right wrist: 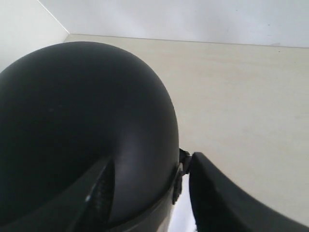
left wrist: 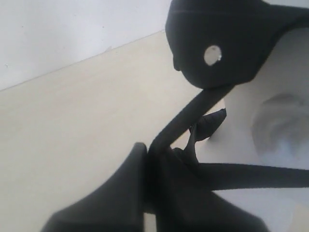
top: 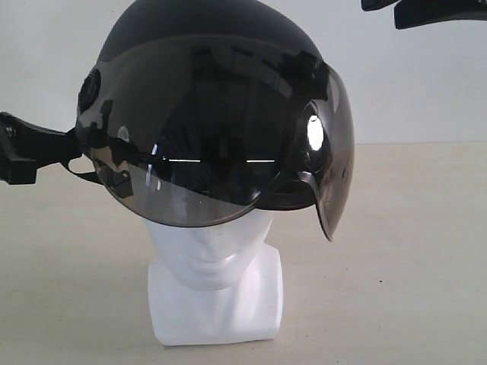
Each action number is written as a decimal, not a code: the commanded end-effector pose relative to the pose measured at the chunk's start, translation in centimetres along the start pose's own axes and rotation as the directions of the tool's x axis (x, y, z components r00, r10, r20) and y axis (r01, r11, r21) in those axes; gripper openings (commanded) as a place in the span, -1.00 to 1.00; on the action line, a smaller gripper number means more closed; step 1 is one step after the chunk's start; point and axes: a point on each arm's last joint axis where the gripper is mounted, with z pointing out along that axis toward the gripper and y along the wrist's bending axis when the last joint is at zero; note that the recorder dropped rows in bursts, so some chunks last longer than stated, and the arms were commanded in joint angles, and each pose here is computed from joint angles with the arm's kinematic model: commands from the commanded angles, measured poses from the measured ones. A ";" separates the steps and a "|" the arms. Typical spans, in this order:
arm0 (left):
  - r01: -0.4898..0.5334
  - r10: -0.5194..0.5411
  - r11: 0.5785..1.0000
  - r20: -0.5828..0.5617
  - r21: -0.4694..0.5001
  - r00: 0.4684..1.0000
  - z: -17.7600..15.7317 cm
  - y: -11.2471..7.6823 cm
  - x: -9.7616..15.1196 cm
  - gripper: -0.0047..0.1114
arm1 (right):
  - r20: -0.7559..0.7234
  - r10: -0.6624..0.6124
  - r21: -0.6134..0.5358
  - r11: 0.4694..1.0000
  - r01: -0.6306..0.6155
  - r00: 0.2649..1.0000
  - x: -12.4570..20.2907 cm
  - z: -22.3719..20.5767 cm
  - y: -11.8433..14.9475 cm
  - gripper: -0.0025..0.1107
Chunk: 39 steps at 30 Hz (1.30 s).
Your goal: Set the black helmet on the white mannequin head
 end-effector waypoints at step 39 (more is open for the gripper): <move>0.098 -0.139 0.968 -0.169 -0.229 0.976 2.8 4.3 4.4 -0.84 | 0.014 0.000 0.046 0.999 0.000 1.000 -0.2 -0.3 -0.3 -0.13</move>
